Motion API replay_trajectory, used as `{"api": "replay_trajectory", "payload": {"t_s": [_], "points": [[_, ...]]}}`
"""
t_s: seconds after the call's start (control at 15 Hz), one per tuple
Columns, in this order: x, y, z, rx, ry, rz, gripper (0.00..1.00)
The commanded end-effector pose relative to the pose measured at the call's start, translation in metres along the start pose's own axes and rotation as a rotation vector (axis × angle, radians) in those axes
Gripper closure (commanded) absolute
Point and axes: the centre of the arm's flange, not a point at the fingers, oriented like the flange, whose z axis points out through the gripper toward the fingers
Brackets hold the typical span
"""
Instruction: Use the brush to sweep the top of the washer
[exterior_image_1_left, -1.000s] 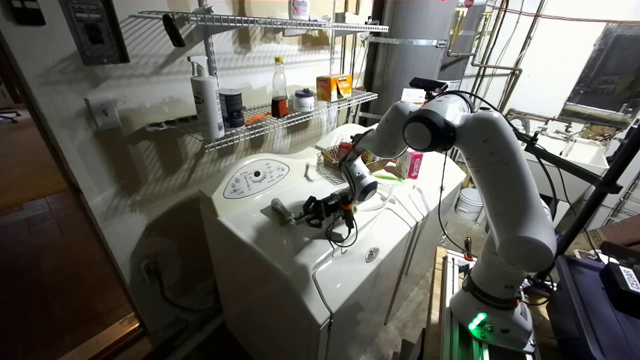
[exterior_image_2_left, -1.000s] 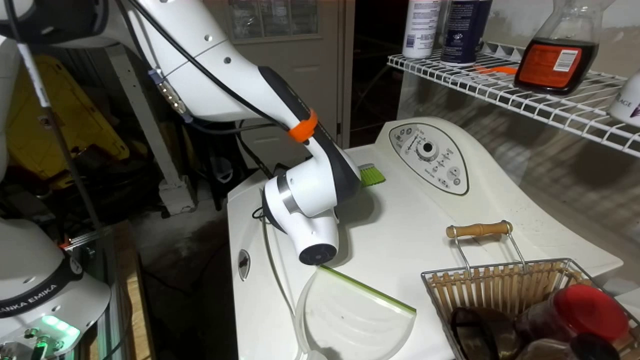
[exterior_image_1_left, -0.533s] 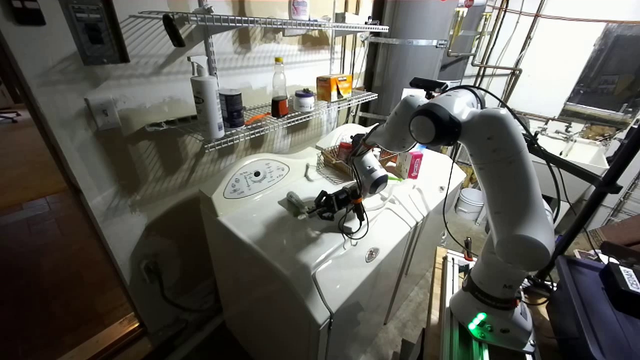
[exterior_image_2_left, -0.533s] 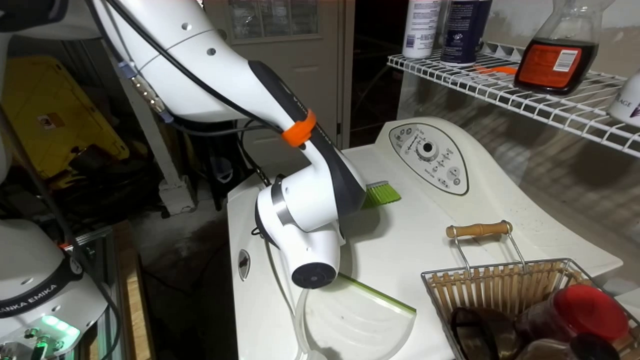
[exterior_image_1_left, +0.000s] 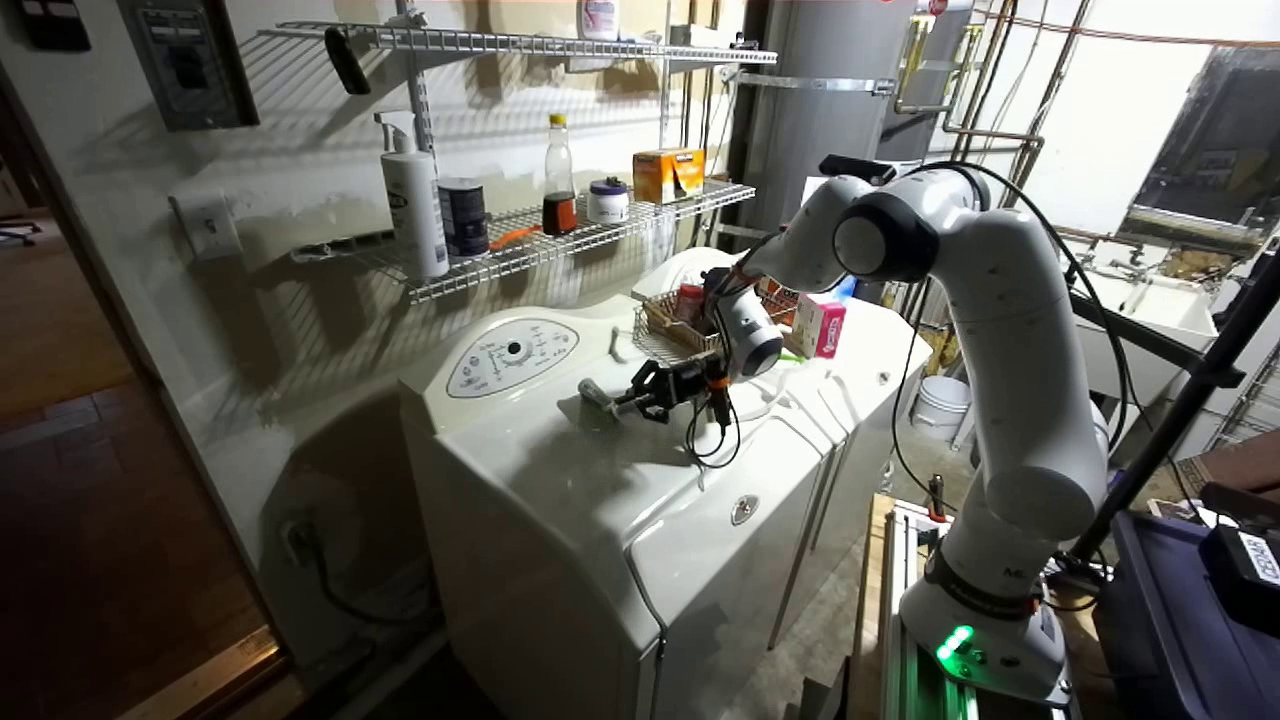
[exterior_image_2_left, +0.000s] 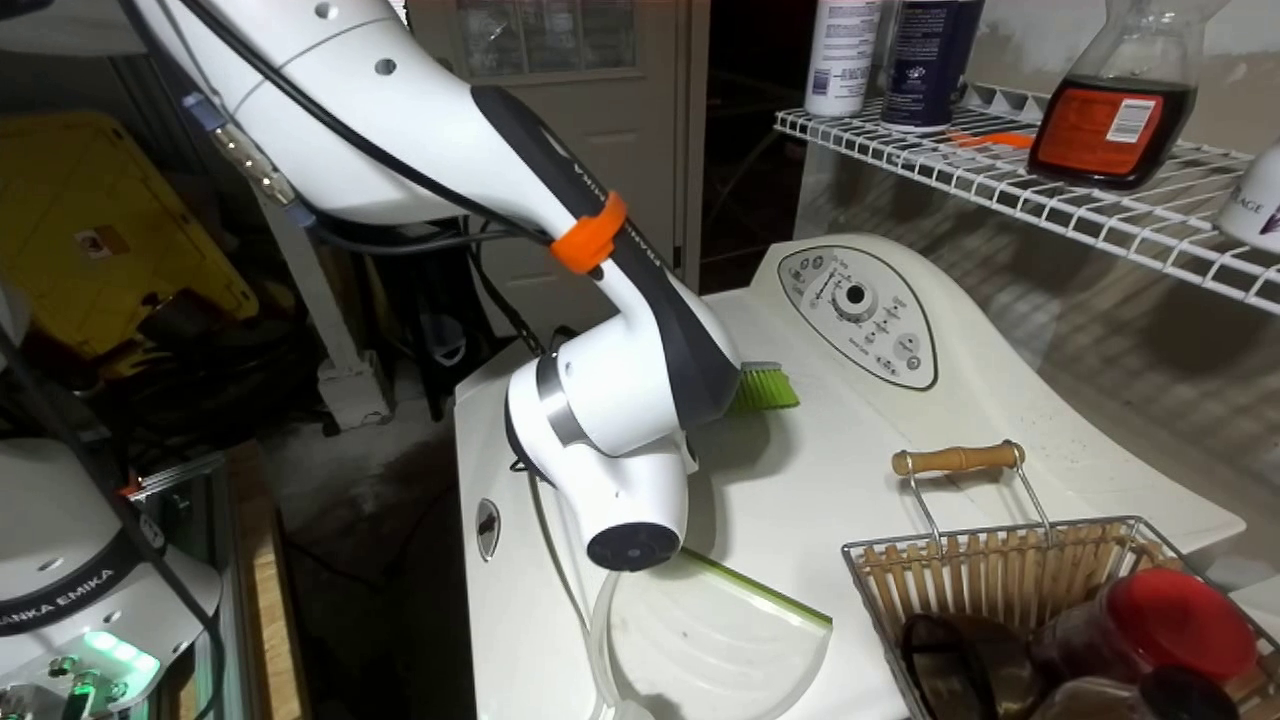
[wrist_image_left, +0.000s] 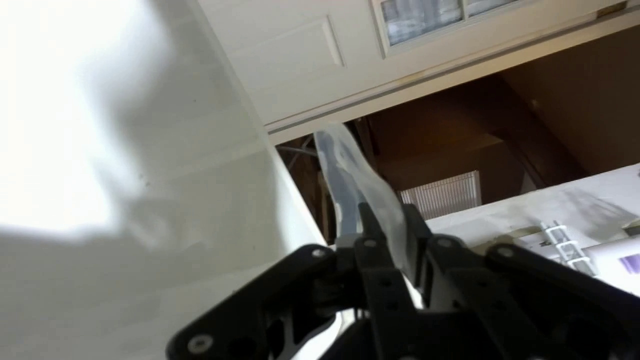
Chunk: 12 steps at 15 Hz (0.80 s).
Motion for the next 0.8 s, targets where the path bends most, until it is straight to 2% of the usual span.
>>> {"api": "replay_trajectory", "payload": {"t_s": [0.0, 0.33, 0.53, 0.73], "points": [[-0.034, -0.033, 0.01, 0.091, -0.105, 0.027, 0.96], [-0.066, -0.035, 0.054, 0.199, -0.272, 0.03, 0.96], [-0.08, -0.017, 0.088, 0.209, -0.353, 0.047, 0.96], [-0.085, 0.008, 0.117, 0.202, -0.393, 0.018, 0.96]]}}
